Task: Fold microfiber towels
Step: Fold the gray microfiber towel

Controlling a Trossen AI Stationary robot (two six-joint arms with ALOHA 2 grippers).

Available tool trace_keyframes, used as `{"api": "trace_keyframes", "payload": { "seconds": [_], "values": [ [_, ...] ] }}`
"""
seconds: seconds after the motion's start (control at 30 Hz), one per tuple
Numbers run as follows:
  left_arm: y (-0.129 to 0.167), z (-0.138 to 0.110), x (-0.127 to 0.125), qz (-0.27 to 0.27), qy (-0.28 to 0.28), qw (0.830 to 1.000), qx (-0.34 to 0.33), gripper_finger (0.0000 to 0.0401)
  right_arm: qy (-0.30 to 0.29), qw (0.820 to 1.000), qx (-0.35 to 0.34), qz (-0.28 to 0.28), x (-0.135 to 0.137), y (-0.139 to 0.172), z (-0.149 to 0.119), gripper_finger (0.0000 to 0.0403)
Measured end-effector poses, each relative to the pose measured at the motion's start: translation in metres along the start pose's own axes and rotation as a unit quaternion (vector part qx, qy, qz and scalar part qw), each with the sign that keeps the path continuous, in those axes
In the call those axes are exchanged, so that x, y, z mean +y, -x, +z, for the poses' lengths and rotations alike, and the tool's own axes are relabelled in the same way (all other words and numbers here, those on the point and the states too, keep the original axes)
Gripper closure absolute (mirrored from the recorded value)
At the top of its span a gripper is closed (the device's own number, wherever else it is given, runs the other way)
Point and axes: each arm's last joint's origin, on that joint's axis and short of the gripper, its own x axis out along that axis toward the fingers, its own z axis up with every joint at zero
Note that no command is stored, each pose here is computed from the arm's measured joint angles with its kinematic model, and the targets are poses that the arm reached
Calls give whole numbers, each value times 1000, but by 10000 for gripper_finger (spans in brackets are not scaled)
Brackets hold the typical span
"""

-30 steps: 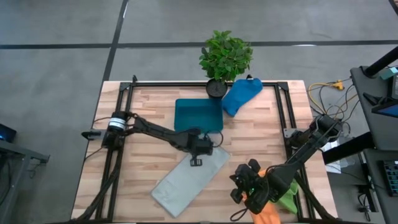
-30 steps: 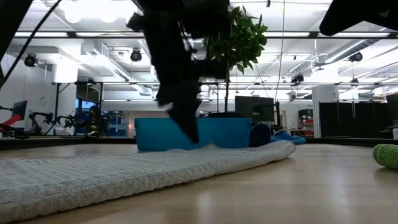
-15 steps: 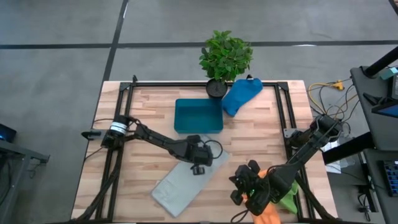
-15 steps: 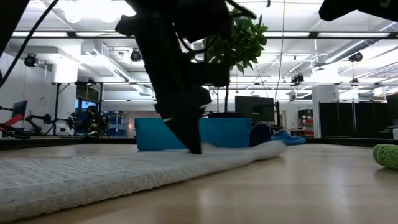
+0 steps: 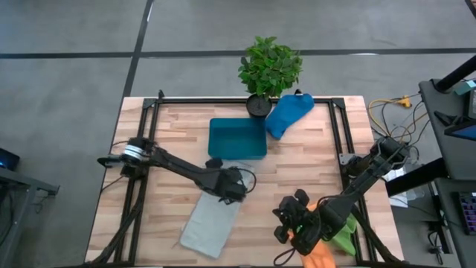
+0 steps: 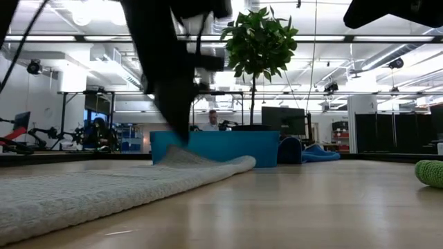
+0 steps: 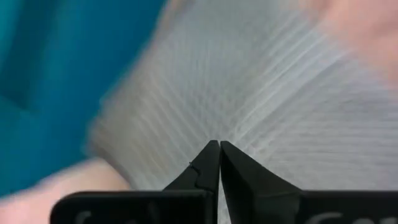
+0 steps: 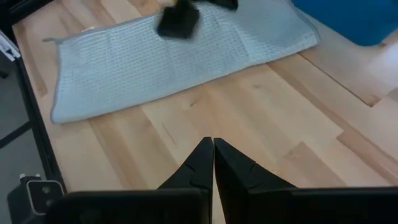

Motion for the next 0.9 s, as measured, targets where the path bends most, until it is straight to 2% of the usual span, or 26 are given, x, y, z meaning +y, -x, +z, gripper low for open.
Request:
{"api": "trace_keyframes", "payload": {
  "seconds": [0.07, 0.13, 0.2, 0.3, 0.33, 0.4, 0.57, 0.77, 0.9],
  "values": [
    [17, 0, 3, -29, -73, 997, -14, 401, 0, 1000, 0, -1, 0, -1, 1, 394],
    [23, -8, -1, -74, -154, 985, 0, 401, 0, 1000, 0, -1, 0, -1, 1, 394],
    [31, -22, -8, -149, -225, 963, 21, 401, 3, 1000, 0, -1, 0, -1, 0, 394],
    [42, -44, -18, -277, -287, 916, 46, 401, 3, 1000, 0, -2, 0, -1, 0, 394],
    [41, -52, -22, -299, -303, 903, 55, 401, 3, 1000, 0, -1, 0, -1, 0, 394],
    [38, -70, -31, -309, -333, 888, 70, 401, 2, 1000, 0, -1, 0, -1, 0, 394],
    [35, -80, -50, -368, -336, 866, 35, 401, 0, 1000, -1, -1, 0, -1, 0, 394],
    [23, -66, -67, -395, -273, 877, -11, 401, -3, 1000, 0, 1, 0, -1, 0, 394],
    [7, -54, -70, -392, -212, 895, -31, 401, -5, 1000, 3, 5, 1, 0, 1, 394]
  ]
}}
